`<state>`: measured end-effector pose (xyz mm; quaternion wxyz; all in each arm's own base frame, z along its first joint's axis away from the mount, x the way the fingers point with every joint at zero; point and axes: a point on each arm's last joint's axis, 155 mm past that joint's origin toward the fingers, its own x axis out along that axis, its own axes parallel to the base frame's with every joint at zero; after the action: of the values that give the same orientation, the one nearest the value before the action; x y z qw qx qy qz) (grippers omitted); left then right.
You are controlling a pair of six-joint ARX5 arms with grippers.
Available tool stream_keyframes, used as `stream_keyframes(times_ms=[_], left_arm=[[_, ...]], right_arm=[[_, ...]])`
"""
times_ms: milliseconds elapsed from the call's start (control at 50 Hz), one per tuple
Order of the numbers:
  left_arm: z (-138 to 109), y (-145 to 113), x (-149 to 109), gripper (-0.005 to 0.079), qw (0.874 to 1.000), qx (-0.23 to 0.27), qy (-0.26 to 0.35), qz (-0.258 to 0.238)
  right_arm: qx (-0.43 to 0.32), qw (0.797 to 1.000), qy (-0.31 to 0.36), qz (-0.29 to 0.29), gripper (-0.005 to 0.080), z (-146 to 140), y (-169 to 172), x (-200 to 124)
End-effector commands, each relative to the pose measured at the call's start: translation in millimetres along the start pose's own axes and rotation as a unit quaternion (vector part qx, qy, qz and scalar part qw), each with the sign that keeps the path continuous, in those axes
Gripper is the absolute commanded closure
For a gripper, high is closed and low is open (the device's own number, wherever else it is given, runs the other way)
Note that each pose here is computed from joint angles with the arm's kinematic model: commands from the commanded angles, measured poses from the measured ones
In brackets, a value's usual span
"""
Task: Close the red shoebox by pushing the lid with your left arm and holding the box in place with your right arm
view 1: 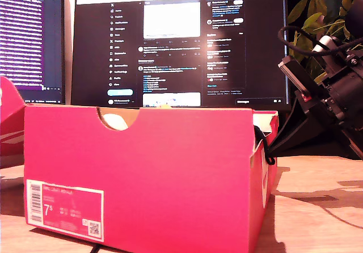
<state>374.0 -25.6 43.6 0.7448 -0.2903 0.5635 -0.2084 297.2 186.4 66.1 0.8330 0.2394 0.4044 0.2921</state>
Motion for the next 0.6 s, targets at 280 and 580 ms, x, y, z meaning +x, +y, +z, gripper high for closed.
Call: stream_keyframes(times_ms=[280,580], left_arm=[[28,-41,-14,0.0761,0.998,0.050,-0.005,-0.029],[48,-92,-54,0.0761,0.995,0.081,-0.001,-0.057]], right_arm=[[-0.020,1.000,0.002,0.007,0.0764,1,6,4],[-0.028,1.000,0.001,0.006,0.0764,1,6,4]])
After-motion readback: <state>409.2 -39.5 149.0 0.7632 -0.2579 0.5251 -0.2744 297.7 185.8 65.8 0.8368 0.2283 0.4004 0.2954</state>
